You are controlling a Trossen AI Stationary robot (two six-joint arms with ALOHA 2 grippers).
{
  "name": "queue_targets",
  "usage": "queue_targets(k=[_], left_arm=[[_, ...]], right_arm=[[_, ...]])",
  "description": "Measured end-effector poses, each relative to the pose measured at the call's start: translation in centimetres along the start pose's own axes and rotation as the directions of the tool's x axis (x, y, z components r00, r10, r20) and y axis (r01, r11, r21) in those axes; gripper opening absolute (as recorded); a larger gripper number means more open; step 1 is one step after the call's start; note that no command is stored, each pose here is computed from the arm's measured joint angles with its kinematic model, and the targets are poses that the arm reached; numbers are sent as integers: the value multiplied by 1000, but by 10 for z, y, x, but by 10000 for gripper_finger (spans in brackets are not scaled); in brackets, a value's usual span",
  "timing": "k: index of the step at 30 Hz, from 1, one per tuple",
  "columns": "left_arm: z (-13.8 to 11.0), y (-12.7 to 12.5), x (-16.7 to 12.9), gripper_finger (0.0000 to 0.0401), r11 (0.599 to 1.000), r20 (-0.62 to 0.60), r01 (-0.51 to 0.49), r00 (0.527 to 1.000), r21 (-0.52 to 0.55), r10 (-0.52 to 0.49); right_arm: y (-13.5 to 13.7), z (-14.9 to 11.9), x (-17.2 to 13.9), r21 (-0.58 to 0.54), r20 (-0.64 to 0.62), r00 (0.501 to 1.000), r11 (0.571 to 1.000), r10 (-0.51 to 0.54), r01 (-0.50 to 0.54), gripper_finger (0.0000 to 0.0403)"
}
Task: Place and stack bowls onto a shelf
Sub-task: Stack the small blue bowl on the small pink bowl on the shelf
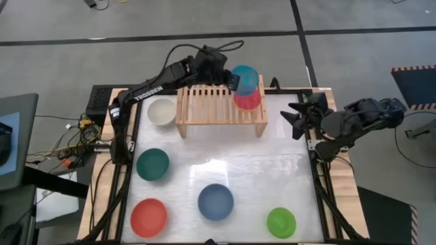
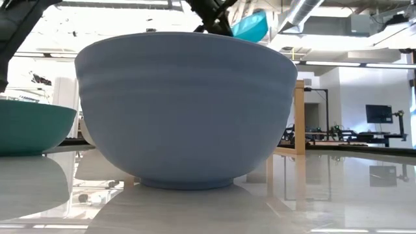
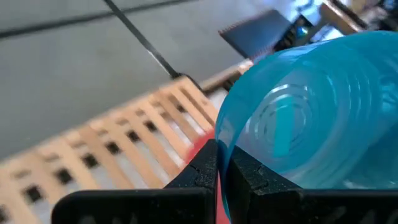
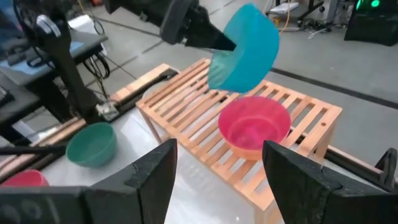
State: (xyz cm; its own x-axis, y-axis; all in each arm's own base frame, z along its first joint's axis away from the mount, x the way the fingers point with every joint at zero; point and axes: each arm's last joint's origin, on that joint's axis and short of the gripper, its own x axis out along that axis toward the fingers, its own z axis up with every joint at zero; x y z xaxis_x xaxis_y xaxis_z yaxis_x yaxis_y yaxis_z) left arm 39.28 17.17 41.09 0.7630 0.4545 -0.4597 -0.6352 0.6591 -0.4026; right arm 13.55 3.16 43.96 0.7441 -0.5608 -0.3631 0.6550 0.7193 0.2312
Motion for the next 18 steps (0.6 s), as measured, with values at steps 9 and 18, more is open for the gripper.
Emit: queue_targets(k=[9, 18], left_arm=[[-18, 0, 24, 0, 1000, -98, 5, 995, 10, -4], [-31, 8, 39, 0, 998, -173, -60, 983, 31, 64]], right_arm=[[5, -2, 5, 4, -22, 1000, 1000, 1, -1, 260], [6, -3, 4, 35, -46, 999, 999, 22, -20, 260]])
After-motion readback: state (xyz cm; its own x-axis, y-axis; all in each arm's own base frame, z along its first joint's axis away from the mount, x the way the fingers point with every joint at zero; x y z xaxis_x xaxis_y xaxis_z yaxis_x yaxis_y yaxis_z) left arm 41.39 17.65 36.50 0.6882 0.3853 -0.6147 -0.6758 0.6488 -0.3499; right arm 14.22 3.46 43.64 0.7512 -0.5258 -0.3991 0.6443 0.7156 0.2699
